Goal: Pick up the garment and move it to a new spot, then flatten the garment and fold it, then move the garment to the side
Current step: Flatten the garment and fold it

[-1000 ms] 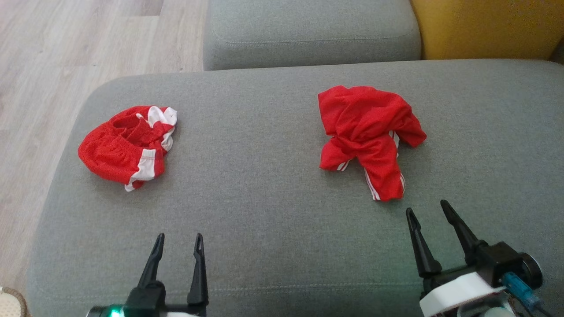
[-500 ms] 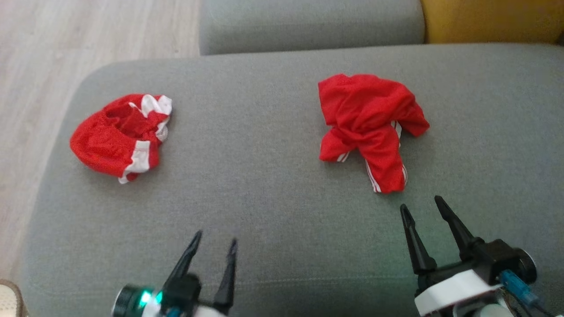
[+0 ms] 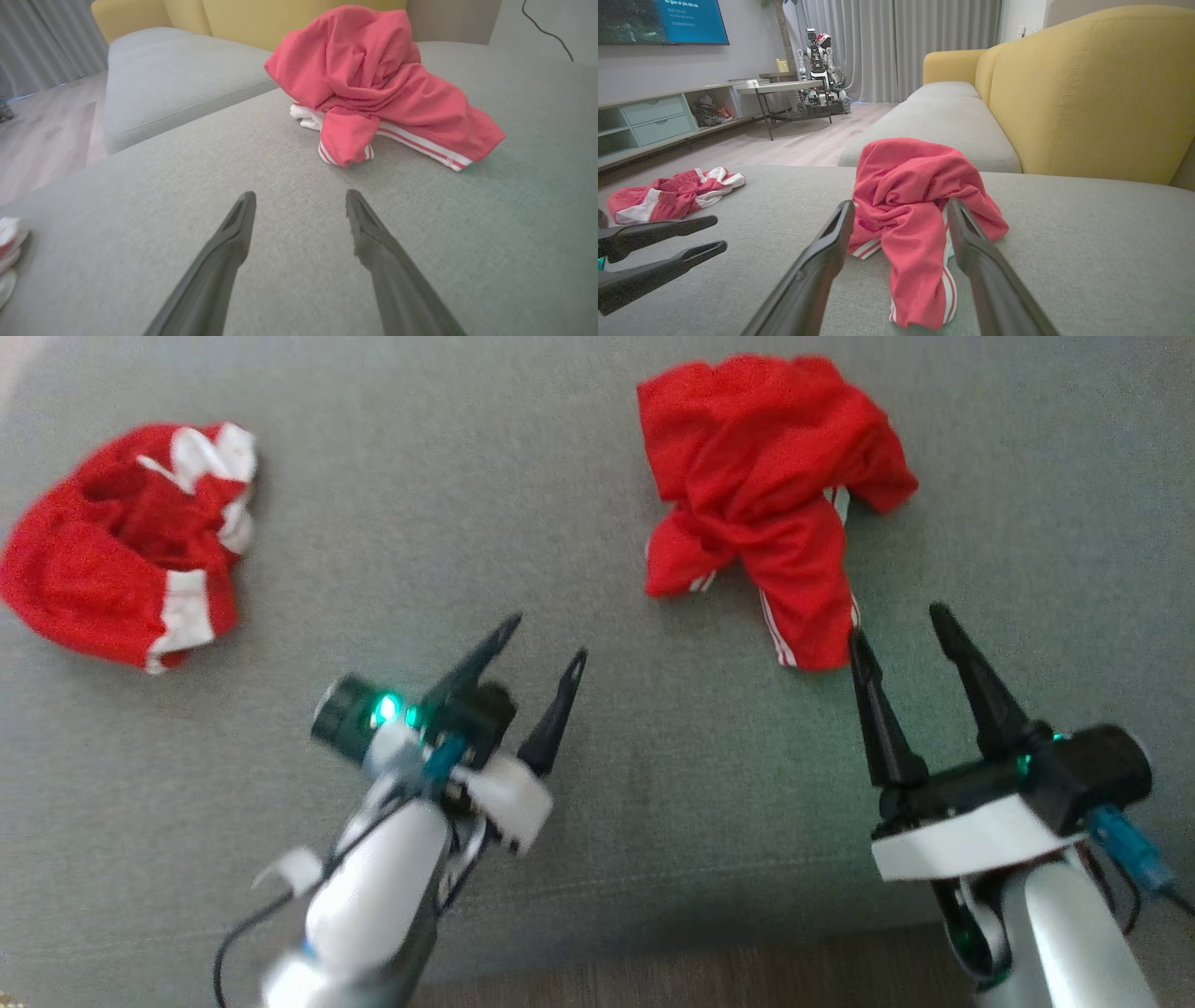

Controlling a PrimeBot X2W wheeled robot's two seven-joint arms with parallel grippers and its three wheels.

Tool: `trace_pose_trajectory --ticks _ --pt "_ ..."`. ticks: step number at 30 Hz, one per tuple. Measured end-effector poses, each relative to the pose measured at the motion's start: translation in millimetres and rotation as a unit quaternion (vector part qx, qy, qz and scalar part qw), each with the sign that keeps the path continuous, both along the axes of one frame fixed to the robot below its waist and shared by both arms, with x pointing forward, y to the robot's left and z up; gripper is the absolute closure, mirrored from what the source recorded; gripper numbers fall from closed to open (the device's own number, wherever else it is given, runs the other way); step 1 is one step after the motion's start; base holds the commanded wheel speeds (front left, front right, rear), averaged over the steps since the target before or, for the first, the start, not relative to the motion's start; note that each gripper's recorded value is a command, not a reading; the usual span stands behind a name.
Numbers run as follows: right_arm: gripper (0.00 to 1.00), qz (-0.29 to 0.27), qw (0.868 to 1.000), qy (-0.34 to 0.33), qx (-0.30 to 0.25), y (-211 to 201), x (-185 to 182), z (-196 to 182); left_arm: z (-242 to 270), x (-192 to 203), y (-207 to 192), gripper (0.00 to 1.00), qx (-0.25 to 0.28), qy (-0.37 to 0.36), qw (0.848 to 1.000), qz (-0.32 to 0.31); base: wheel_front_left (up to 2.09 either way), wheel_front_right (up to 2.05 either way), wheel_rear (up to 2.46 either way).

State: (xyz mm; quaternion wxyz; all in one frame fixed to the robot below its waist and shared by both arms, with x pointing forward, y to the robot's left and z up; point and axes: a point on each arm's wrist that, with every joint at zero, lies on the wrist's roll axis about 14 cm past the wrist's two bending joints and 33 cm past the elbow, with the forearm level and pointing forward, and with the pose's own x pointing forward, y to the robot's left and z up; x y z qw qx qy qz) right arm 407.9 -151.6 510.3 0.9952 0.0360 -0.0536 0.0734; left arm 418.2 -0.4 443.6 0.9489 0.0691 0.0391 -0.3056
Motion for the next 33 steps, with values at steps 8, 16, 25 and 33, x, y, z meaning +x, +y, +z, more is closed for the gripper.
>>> trace_pose_trajectory --ticks 8,16,25,33 --pt "0.0 -0.021 1.0 0.012 0.007 -16 24 -13 -38 30 -48 0.0 0.052 0.019 0.994 -0.097 0.0 0.0 0.0" --pt "0.0 -0.055 0.998 0.028 0.021 -40 23 -24 -47 50 -87 0.0 0.071 0.001 0.985 -0.156 0.0 0.0 0.0" --pt "0.0 -0.078 0.997 0.008 0.028 -56 20 -8 -32 44 -117 1.0 0.056 -0.02 0.978 -0.202 0.0 0.0 0.0" --pt "0.0 -0.1 0.994 -0.029 0.04 -71 -4 24 30 22 -143 1.0 -0.132 0.065 0.969 -0.198 0.0 0.0 0.0"
